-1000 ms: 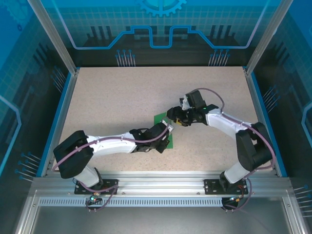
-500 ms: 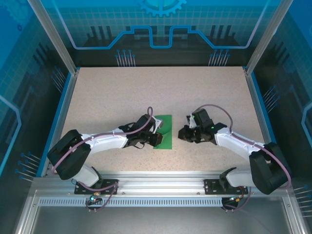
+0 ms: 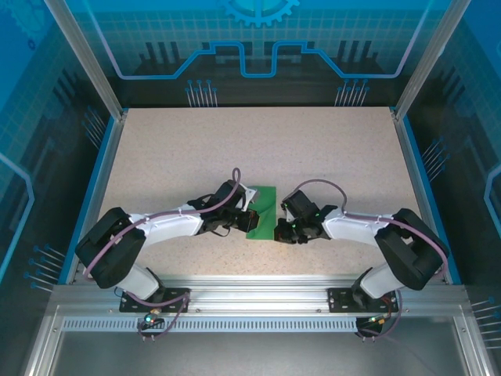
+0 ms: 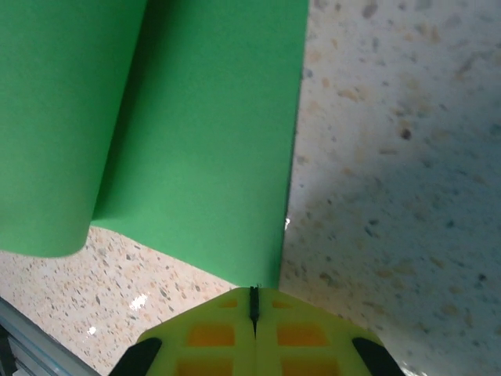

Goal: Fold a paper plane with a square sheet of paper (fold left side to right side)
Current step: Fold the triangle a second time at the center of the table.

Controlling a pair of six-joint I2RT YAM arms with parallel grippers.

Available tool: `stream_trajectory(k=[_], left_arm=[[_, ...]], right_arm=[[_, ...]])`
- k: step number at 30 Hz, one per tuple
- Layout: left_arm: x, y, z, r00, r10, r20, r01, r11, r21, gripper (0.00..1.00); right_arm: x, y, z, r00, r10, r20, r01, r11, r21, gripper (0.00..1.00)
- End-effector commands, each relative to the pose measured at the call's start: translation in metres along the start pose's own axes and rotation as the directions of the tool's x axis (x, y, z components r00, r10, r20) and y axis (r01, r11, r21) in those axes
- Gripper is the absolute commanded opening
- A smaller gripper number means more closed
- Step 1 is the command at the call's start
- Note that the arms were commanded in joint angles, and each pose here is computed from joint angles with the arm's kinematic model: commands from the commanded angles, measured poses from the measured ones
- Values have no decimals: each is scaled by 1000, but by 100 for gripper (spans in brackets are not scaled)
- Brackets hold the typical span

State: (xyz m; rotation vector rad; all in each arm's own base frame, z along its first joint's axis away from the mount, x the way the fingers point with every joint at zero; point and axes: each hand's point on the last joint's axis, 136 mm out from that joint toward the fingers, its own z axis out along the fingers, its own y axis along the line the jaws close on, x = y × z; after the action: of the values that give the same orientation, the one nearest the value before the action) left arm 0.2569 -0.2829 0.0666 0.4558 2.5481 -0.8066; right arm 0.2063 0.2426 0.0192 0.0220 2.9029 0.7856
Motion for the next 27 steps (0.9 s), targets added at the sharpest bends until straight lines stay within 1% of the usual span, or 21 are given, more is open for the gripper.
stream_trajectory(k=[1, 6, 14, 27], left_arm=[[6, 3, -2, 999, -18, -26, 18, 1000, -1, 6], [7, 6, -1, 999, -14, -34, 13, 1000, -15, 6], [3, 12, 0, 999, -17, -37, 16, 999, -36, 6], [-7, 24, 13, 999, -13, -50, 10, 998, -67, 6]], right_arm=[[-10, 11, 2, 999, -23, 27, 23, 1000, 8, 1], [-7, 6, 4, 1000, -25, 16, 24, 999, 43, 1], [8, -17, 8, 999, -4, -52, 11, 990, 138, 1], [6, -30, 2, 998, -14, -58, 27, 972, 232, 2]])
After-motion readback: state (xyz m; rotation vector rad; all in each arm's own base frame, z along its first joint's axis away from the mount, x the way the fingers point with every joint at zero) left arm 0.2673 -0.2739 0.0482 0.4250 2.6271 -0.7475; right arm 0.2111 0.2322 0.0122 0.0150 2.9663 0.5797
